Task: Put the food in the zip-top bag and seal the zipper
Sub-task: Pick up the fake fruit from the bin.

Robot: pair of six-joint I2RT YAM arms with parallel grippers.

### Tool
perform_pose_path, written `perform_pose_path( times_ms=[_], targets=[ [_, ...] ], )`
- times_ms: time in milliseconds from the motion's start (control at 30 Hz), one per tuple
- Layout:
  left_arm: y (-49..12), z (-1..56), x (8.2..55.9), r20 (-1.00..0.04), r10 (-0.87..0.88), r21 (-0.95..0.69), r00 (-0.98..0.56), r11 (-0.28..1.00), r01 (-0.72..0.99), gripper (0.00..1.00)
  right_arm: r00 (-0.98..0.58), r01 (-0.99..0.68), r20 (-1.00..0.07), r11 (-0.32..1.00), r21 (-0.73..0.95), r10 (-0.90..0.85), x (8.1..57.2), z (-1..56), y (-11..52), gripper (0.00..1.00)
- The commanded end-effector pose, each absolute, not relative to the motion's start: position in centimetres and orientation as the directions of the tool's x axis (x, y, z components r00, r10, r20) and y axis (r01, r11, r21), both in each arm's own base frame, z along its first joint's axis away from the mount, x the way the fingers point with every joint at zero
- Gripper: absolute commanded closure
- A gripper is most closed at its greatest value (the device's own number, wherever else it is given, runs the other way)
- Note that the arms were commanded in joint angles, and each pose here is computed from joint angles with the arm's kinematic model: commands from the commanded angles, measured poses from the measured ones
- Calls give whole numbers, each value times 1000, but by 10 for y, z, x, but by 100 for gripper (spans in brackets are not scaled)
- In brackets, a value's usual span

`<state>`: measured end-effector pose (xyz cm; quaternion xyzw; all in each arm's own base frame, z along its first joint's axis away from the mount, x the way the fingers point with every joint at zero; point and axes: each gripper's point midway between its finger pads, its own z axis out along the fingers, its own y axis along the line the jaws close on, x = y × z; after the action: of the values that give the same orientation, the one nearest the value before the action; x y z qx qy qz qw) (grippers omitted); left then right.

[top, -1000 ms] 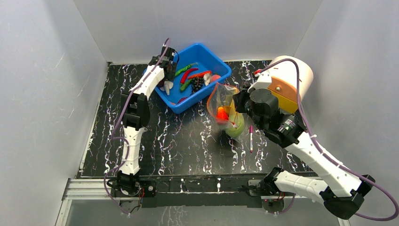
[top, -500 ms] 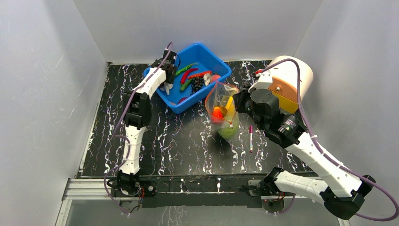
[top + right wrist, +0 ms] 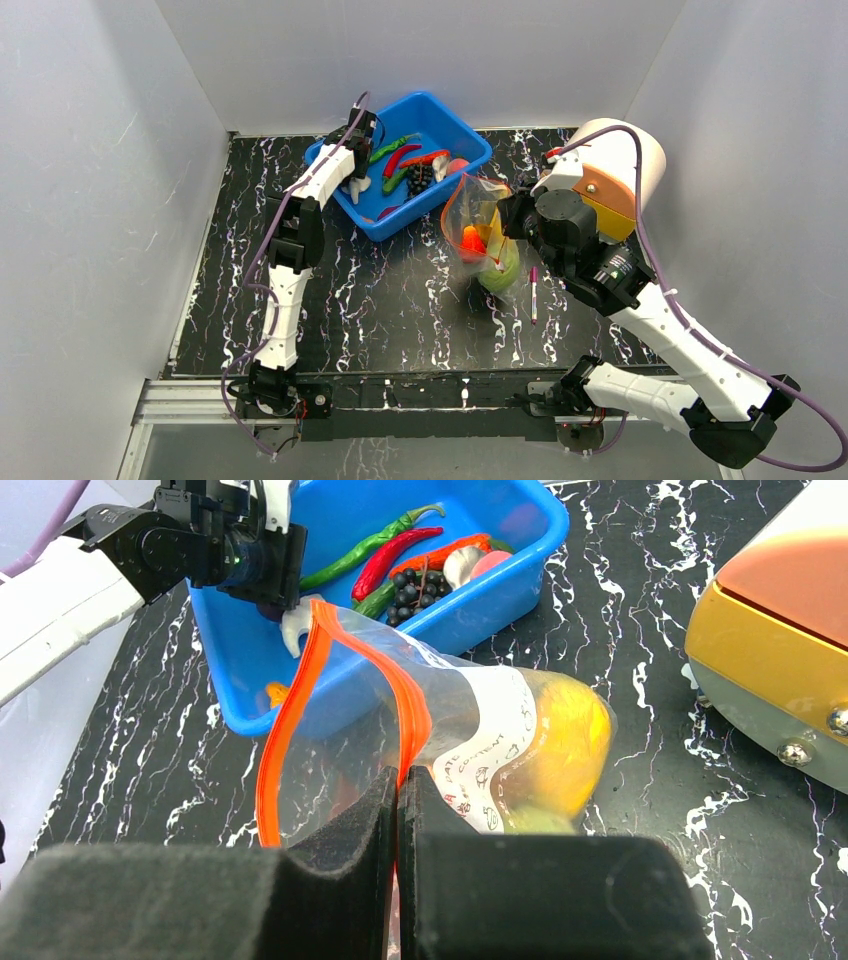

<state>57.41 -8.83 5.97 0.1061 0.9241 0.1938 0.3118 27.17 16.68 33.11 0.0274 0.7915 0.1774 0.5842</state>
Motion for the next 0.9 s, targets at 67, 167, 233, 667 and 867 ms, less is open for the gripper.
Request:
perform_pose_path(
  times_ms=[67,167,233,667,867],
  targets=[
    [-100,102,565,-568,340,430,-750,899,82,72,-195,-189,-916,904,385,350,273,377,162,100],
    [-107,119,562,-596,340,422,-727,903,77,74,-202,-190,-914,901,389,352,271,376,162,100],
    [-112,129,560,-613,337,412,-715,908,75,74,-210,-189,-910,899,396,357,270,373,162,100],
    [-133,182,523,-699,224,219,-679,971,96,72,-320,-209,-862,858,469,394,267,347,184,100],
    [-156,205,493,-723,146,47,-675,986,162,72,-356,-205,-839,842,500,411,266,337,191,100]
  ],
)
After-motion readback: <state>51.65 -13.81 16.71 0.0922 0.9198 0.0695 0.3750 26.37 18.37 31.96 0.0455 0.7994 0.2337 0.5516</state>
